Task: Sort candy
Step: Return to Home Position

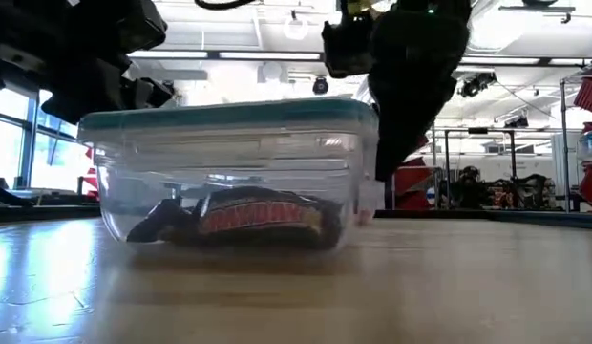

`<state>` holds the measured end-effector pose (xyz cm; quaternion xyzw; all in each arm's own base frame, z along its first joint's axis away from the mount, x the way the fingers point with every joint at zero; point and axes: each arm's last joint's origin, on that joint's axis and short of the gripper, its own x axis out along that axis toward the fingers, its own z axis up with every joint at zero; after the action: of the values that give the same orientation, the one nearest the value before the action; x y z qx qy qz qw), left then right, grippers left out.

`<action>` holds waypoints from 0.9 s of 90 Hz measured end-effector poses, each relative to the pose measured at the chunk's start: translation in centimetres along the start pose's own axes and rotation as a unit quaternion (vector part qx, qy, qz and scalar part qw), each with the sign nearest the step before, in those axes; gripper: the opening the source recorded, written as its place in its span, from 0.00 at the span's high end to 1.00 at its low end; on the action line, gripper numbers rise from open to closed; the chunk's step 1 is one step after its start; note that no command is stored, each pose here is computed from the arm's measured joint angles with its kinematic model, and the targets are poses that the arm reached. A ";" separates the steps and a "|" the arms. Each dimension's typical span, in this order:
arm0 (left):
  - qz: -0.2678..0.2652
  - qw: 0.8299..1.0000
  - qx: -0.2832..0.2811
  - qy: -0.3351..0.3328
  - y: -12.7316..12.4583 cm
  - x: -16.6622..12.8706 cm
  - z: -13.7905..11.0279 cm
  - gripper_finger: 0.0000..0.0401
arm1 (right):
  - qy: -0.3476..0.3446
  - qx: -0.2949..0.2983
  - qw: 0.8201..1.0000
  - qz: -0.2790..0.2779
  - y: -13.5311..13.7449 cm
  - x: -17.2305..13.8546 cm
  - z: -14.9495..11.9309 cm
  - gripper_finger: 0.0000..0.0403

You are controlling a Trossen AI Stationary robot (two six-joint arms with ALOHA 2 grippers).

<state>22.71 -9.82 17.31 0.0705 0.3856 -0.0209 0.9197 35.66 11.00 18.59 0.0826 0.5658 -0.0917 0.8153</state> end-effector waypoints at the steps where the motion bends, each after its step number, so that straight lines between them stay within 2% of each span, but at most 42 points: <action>1: 0.000 1.000 0.000 0.000 0.0 0.0 0.0 0.90 | -0.001 -0.001 1.000 0.001 0.0 0.0 0.0 0.72; 15: -0.018 1.000 -0.013 -0.010 -0.3 0.6 0.2 0.90 | -0.003 -0.019 0.999 -0.033 -0.3 0.0 -0.2 0.72; 32: -0.088 0.995 -0.006 -0.044 -1.7 0.2 0.8 0.90 | -0.028 -0.009 0.995 -0.093 -1.7 0.2 0.5 0.72; 40: -0.077 0.996 -0.011 -0.044 -1.8 -0.2 0.8 0.90 | -0.026 0.000 0.996 -0.089 -2.3 0.0 0.9 0.72; 58: -0.043 0.997 -0.059 0.006 -1.5 -1.4 -0.2 0.90 | -0.014 -0.009 0.997 -0.070 -2.3 -1.3 0.7 0.72; 81: -0.017 0.996 -0.077 0.049 -1.8 -1.7 -1.4 0.90 | -0.025 -0.001 0.998 -0.062 -2.2 -1.4 0.8 0.72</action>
<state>20.33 -11.46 17.33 -0.0060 0.4315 -0.0039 0.9021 35.38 8.78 20.15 0.0447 0.5495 -0.1438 0.8218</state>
